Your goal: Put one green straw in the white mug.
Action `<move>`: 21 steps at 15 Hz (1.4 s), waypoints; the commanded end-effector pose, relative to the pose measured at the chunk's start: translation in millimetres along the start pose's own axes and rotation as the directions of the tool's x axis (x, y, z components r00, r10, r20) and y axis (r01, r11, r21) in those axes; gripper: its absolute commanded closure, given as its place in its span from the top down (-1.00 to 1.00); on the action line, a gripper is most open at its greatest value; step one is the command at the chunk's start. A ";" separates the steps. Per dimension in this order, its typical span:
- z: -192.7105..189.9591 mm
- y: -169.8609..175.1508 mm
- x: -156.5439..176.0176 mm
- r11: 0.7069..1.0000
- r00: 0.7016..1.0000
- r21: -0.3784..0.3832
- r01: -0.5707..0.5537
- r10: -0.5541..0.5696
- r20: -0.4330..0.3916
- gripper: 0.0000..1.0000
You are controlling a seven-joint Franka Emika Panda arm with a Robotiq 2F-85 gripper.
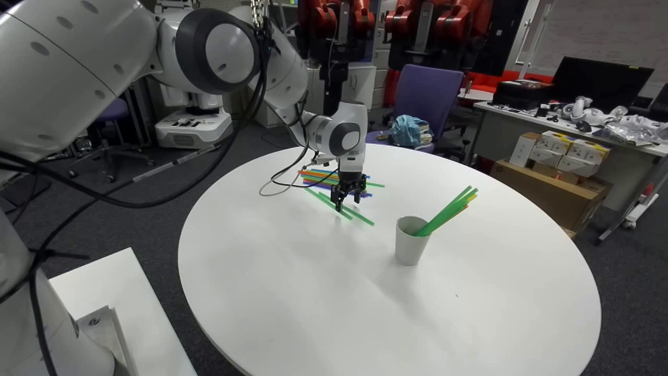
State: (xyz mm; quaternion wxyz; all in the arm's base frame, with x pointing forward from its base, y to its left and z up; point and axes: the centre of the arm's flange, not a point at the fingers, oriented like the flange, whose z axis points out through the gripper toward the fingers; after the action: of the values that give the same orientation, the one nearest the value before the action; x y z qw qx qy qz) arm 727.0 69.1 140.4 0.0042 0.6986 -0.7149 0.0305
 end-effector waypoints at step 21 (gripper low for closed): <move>-10.5 50.8 22.2 0.991 0.998 -0.116 0.066 -0.065 0.008 1.00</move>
State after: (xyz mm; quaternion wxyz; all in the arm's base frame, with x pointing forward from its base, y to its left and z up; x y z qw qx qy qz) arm 679.2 56.0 141.1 0.0458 0.7200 -0.6924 -0.0087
